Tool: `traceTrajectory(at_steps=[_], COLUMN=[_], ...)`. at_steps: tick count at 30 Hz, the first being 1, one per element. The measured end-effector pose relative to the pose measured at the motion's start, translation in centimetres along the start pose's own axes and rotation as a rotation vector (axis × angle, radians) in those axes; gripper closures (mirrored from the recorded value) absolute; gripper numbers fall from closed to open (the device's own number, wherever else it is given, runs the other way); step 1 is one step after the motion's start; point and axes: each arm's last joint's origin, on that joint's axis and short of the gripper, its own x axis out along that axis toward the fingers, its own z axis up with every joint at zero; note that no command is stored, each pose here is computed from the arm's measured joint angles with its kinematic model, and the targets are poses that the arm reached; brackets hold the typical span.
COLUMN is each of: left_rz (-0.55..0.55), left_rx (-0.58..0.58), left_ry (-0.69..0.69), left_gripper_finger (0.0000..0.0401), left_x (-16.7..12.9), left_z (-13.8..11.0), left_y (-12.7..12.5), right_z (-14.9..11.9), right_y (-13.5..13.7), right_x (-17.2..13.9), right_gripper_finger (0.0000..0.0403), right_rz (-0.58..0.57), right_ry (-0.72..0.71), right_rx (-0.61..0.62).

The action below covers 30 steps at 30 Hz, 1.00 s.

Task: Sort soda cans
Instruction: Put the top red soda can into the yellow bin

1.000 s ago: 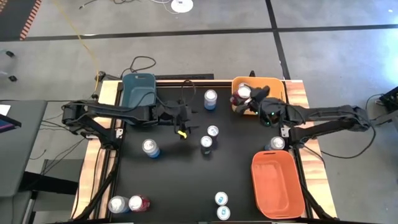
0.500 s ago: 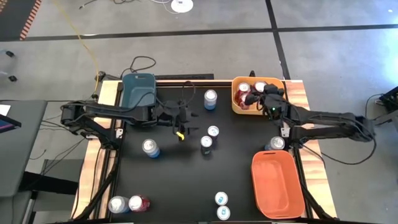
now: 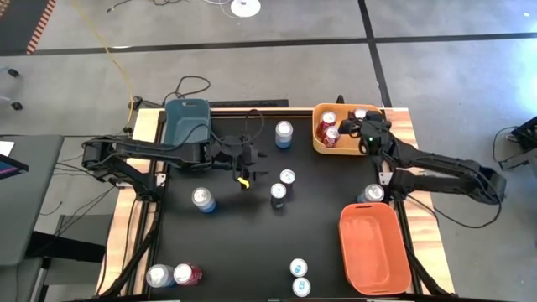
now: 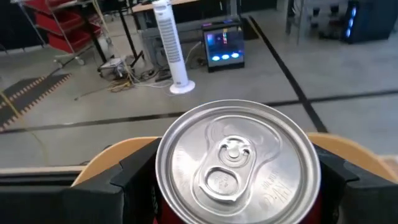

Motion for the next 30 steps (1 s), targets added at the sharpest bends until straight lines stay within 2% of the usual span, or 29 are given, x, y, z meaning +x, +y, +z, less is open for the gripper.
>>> traceTrajectory(at_steps=[8,16,30], left_rz=[0.020,0.020,0.020], left_rx=[0.008,0.008,0.006], left_ry=[-0.034,-0.025,-0.023], left_gripper_finger=[0.0130,0.0130,0.0130], left_x=[0.0,0.0,0.0], left_z=[0.3,0.3,0.2], left_y=[0.1,0.1,0.1], right_z=[-1.1,-3.1,-3.9], right_y=[-0.4,0.1,0.6], right_x=[1.6,2.7,3.8], right_gripper_finger=[0.0104,0.0104,0.0080], right_rz=[-0.079,-0.104,-0.108], right_ry=[0.029,0.115,0.117], right_rx=[0.077,-0.007,-0.012])
